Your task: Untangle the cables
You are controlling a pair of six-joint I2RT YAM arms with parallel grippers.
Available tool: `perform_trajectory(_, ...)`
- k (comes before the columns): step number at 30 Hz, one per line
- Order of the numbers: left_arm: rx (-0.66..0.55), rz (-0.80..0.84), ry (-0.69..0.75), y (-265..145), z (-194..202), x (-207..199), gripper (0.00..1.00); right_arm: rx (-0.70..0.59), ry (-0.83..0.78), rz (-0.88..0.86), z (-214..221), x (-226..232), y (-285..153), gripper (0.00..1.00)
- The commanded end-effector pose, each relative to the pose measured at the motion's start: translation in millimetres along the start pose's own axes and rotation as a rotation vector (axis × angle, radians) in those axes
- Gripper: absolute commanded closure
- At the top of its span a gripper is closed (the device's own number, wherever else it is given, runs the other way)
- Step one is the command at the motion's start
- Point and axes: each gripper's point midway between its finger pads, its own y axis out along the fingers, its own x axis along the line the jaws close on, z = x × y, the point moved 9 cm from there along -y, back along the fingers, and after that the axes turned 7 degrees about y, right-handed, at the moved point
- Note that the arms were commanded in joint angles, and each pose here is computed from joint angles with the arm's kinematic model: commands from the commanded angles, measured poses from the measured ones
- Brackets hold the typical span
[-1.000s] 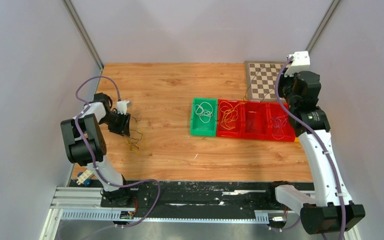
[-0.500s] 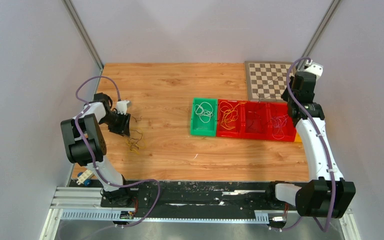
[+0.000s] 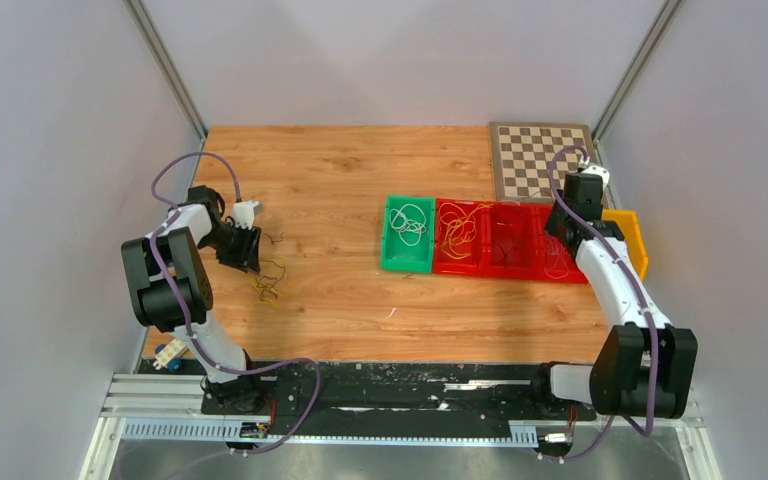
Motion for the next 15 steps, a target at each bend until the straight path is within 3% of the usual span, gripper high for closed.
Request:
perform_trajectory(1, -0.009, -0.017, 0.012, 1, -5, 9, 0.51, -0.008, -0.050, -0.068, 0, 9, 16, 1.00)
perform_trajectory(15, -0.001, -0.020, -0.003, 2, -5, 10, 0.50, 0.127, -0.289, -0.148, 37, 46, 53, 1.00)
